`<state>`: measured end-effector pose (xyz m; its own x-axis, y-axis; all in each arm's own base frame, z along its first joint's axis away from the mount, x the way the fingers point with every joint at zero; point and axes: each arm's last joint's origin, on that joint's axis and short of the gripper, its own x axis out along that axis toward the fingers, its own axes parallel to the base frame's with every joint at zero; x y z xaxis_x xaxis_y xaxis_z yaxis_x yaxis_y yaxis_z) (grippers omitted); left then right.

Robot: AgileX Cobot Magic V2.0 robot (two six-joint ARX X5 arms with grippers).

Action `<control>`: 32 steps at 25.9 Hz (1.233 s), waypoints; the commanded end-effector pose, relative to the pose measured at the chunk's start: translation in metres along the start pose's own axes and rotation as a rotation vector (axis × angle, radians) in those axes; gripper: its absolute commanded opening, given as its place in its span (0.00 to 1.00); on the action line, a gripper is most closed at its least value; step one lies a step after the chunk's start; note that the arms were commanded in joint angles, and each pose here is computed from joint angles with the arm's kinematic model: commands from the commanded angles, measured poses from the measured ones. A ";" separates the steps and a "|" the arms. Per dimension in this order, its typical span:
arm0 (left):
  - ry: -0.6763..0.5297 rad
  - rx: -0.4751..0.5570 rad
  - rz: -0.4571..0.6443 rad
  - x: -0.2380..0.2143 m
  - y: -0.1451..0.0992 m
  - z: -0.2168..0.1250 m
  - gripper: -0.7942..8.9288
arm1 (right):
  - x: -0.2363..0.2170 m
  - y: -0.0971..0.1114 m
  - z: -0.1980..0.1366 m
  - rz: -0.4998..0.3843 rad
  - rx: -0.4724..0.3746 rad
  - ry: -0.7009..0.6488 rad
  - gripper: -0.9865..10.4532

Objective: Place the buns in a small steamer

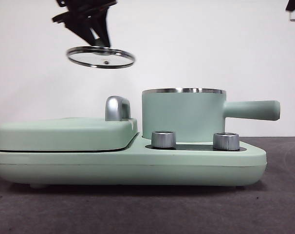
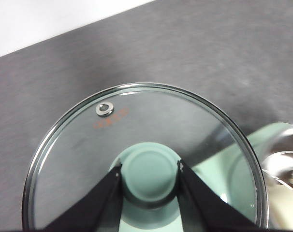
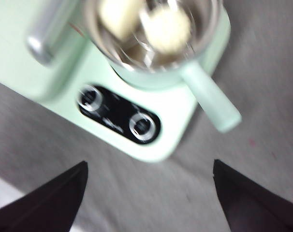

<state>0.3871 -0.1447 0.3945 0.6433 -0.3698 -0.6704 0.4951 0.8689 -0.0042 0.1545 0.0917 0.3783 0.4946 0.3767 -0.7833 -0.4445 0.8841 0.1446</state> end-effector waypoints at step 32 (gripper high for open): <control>-0.013 0.254 -0.285 0.045 -0.159 -0.023 0.10 | -0.013 -0.021 -0.142 -0.019 0.107 -0.401 0.45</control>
<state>0.3217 -0.2852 0.3461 0.4593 -0.5713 -0.6802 0.7741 0.6330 -0.0090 0.0510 0.0287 0.2963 0.7565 0.4129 -0.5071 -0.3598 0.9104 0.2044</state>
